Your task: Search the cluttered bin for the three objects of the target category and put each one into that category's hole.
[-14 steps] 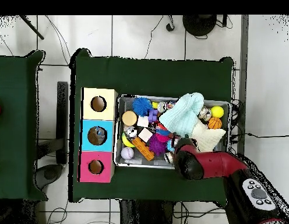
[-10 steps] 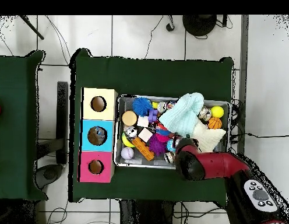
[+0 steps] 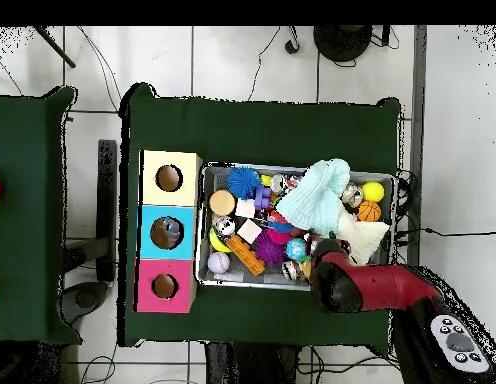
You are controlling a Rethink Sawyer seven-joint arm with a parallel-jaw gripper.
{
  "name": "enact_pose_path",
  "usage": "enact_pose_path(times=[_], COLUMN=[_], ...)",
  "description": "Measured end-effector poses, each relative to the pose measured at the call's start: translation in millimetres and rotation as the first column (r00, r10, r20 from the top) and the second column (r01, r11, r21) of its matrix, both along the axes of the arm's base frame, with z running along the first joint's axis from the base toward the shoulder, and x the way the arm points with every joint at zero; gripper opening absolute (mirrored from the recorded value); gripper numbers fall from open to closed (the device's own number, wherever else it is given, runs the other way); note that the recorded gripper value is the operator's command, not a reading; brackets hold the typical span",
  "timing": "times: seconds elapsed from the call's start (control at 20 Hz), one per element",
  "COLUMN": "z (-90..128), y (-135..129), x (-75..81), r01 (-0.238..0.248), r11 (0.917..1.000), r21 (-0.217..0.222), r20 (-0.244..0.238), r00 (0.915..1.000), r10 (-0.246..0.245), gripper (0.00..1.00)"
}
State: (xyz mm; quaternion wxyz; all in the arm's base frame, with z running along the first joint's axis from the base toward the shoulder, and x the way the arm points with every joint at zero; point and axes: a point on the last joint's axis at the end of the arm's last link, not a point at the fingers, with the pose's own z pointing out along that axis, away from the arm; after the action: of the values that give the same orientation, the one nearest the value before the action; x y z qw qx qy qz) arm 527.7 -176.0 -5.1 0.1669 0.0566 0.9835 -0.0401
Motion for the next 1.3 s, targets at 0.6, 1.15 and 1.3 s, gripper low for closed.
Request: enact_pose_path(times=[0.6, 1.15, 1.3], z=[-3, -49, -58], y=[-10, -8, -8], x=[-4.9, -3.3, -0.5], r01=[0.002, -0.091, -0.115], r11=[1.0, 0.9958, 0.9933], r21=[-0.001, -0.012, -0.011], r20=[-0.001, 0.024, 0.06], r00=[1.0, 0.9955, 0.9915], r10=[-0.002, 0.091, 0.115], gripper=[1.0, 1.0, 1.0])
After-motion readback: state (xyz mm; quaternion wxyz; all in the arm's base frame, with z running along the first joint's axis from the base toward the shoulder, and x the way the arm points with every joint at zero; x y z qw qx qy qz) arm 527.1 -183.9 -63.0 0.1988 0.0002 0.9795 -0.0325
